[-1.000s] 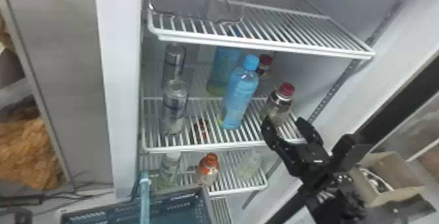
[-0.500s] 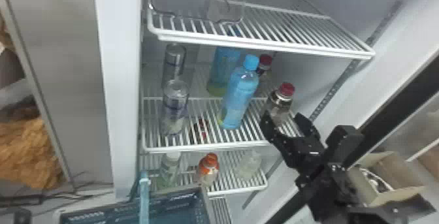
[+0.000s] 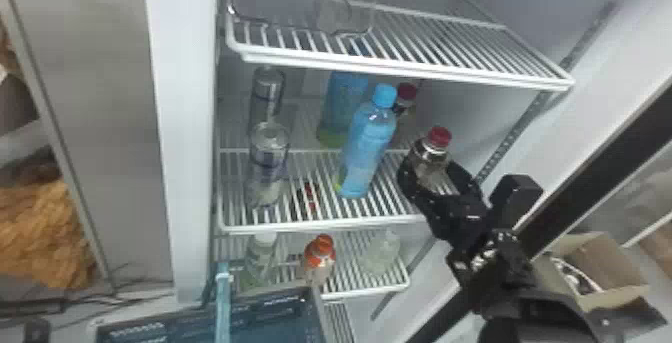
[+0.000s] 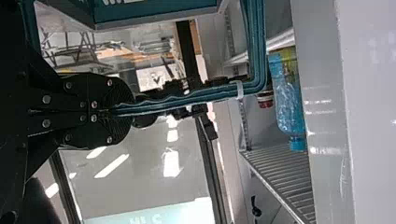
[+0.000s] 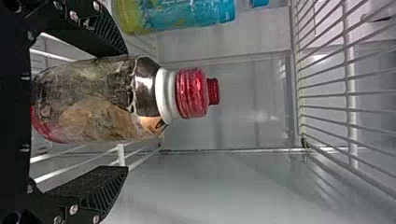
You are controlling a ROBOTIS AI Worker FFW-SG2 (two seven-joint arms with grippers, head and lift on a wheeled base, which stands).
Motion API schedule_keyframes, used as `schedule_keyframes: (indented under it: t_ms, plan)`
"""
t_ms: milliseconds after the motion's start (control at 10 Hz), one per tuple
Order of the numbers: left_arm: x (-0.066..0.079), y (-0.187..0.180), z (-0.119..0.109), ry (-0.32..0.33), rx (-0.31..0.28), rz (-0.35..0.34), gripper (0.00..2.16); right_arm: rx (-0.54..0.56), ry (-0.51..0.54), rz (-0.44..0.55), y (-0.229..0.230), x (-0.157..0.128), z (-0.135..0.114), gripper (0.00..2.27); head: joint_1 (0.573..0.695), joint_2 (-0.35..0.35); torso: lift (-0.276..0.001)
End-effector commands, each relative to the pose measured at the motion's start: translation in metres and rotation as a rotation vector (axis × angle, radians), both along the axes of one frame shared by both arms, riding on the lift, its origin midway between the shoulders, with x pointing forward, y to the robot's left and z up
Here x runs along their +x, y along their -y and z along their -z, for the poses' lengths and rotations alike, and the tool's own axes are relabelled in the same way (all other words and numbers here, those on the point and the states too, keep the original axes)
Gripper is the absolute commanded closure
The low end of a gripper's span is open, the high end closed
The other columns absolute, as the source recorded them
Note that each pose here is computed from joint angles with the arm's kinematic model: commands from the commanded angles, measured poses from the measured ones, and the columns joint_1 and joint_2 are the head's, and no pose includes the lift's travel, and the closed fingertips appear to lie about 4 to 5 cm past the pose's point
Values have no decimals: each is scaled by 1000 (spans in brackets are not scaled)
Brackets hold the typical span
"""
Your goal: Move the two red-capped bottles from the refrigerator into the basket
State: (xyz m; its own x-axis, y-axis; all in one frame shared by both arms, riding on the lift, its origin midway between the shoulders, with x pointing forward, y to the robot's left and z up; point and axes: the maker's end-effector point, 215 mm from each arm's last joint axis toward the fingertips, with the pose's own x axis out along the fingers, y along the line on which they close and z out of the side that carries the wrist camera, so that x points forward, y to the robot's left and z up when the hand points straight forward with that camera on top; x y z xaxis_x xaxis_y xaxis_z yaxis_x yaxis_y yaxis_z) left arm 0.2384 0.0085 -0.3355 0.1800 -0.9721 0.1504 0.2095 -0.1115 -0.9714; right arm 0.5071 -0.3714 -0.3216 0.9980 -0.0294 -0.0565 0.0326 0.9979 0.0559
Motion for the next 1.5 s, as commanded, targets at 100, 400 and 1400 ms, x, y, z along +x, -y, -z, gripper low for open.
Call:
schedule_keyframes:
  t_ms: [100, 400, 1400]
  plan:
    - [0, 0, 0, 0, -1, 2, 1200, 48, -23, -40, -3, 16, 19, 673, 695, -350, 0]
    - [0, 0, 0, 0, 0, 2, 1202, 46, -14, -46, -2, 16, 17, 1248, 695, -350, 0]
    - [0, -1, 0, -4, -2, -5, 1200, 68, 33, -135, -49, -73, -57, 1280, 695, -350, 0]
